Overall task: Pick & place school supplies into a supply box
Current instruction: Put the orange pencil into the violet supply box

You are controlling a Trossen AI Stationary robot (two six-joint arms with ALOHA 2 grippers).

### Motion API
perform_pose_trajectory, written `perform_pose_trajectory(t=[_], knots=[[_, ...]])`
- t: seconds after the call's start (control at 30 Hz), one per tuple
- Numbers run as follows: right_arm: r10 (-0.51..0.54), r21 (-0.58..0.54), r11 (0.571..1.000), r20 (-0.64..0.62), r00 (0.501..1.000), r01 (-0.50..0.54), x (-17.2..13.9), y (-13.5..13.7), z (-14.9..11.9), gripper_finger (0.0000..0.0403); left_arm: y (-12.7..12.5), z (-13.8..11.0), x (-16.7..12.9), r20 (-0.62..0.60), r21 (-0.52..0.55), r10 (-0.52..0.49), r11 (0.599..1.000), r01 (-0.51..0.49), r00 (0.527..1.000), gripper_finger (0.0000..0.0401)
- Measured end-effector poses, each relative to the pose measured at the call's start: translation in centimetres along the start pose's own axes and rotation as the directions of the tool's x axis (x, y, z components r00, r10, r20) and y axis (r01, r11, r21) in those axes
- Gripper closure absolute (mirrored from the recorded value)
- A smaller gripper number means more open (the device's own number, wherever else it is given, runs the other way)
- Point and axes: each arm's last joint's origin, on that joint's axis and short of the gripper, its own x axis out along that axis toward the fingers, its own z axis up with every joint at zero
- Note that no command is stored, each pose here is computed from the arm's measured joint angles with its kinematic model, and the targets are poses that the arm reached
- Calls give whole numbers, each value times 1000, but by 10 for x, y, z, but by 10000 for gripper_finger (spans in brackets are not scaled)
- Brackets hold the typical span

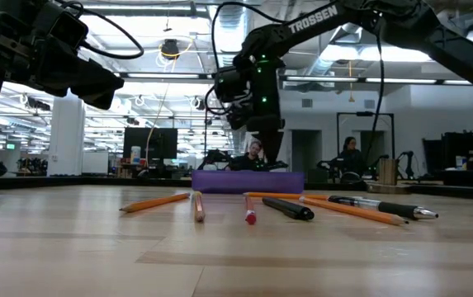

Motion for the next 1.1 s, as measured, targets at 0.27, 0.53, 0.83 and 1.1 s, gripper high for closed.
perform_pose_trajectory(t=[0.27, 0.53, 0.83, 1.1], knots=[[20, 21, 1000, -69, 997, -19, -34, 17, -21, 275, 0, 0, 0, 1, -1, 0, 1000, 0, 1000, 291], [6, 50, 999, 21, 1000, -7, -96, 34, -50, 276, 0, 1, 0, 9, -41, 0, 999, 0, 1000, 291], [-7, 49, 999, 202, 979, -3, -154, 66, -96, 277, 0, 3, 0, 35, -93, 1, 996, 3, 999, 291], [8, 90, 995, 325, 946, -39, -121, 102, -154, 277, 0, 8, 0, 80, -194, 2, 981, 14, 997, 291]])
